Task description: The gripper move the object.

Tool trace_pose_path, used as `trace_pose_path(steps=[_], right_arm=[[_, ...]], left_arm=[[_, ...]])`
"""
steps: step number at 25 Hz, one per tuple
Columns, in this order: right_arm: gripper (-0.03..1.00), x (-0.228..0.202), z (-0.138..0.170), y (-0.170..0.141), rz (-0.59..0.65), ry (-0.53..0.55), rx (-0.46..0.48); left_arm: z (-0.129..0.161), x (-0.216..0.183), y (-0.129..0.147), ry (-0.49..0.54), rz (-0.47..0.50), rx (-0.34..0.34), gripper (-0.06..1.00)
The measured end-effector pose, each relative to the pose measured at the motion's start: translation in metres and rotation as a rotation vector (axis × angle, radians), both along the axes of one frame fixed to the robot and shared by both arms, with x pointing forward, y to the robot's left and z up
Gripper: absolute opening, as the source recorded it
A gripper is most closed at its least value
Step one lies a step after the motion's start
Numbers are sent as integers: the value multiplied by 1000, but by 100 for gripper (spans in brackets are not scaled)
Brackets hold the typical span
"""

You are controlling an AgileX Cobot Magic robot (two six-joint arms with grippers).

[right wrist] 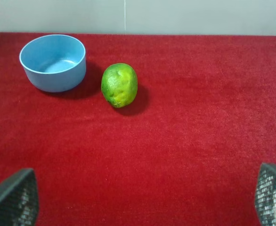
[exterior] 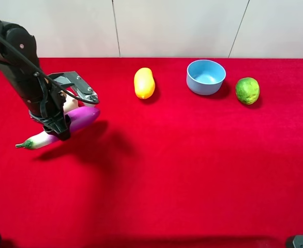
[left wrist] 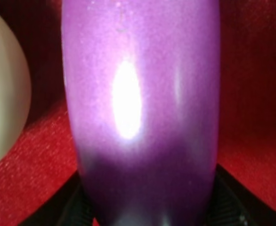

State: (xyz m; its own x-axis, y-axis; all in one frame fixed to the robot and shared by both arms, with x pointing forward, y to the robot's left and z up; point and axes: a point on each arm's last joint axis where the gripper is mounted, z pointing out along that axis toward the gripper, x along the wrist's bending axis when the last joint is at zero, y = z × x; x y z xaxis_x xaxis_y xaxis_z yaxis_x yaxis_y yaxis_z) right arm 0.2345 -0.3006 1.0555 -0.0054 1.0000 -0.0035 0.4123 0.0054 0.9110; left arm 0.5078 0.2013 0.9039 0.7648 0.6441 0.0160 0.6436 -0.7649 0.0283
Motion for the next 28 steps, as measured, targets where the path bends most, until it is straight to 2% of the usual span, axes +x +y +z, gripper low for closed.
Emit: trace_pose_path(steps=[21, 23, 28], right_arm=[[69, 0, 0, 0, 0, 0, 0], [69, 0, 0, 0, 0, 0, 0], [69, 0, 0, 0, 0, 0, 0]], left_arm=[[-1, 3, -1, -24, -7, -4, 50], [-1, 3, -1, -25, -7, -4, 52], [-1, 3, -1, -29, -8, -4, 65]])
